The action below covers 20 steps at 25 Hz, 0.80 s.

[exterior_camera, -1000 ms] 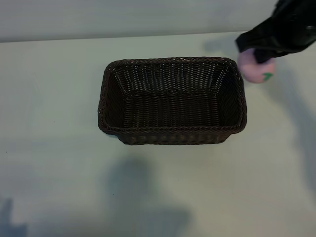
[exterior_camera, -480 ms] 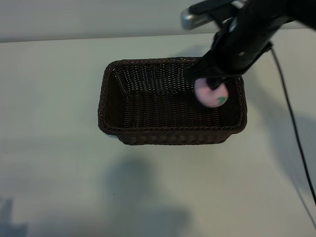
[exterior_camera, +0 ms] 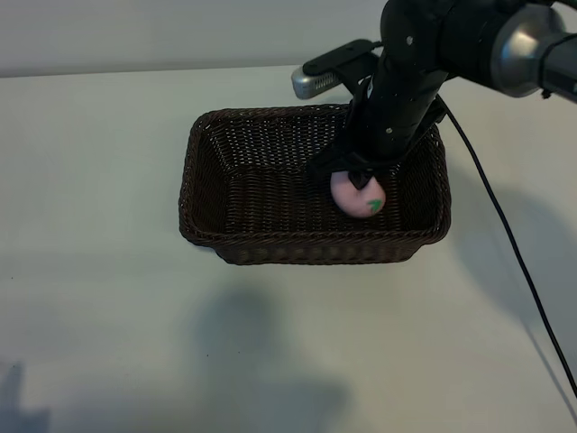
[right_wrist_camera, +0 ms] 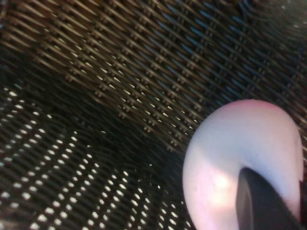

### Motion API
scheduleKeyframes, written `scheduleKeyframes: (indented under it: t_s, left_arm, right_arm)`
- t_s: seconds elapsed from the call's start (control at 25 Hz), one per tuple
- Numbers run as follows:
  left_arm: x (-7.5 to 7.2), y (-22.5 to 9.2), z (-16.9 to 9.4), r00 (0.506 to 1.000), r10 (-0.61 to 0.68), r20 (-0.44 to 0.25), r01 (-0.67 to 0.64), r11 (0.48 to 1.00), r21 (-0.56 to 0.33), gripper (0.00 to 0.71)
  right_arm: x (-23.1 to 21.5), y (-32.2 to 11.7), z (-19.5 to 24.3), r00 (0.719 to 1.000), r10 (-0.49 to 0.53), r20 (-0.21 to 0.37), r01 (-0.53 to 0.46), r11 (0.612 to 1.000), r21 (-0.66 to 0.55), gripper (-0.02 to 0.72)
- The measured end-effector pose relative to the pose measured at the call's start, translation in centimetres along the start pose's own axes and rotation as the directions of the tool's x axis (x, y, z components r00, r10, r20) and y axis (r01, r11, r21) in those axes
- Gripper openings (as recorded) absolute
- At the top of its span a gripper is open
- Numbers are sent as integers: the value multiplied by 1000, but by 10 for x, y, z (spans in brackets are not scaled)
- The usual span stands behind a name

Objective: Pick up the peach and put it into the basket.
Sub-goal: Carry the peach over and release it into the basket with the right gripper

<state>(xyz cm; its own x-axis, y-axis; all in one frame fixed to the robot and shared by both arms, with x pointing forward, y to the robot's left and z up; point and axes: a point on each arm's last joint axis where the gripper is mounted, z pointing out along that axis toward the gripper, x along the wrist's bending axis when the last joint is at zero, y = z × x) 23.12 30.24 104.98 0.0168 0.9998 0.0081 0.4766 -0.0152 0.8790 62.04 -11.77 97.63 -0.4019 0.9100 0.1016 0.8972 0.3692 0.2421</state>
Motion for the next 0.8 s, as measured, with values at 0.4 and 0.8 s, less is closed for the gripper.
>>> scheduleKeyframes:
  t_s: [0.4, 0.8]
  left_arm:
    - [0, 0, 0, 1000, 0, 0, 0, 1000, 0, 592]
    - [0, 0, 0, 1000, 0, 0, 0, 1000, 0, 592]
  right_arm:
    - [-2, 2, 20, 1000, 6, 2, -6, 1000, 30, 51]
    - [0, 7, 12, 1000, 10, -10, -10, 1000, 21, 545]
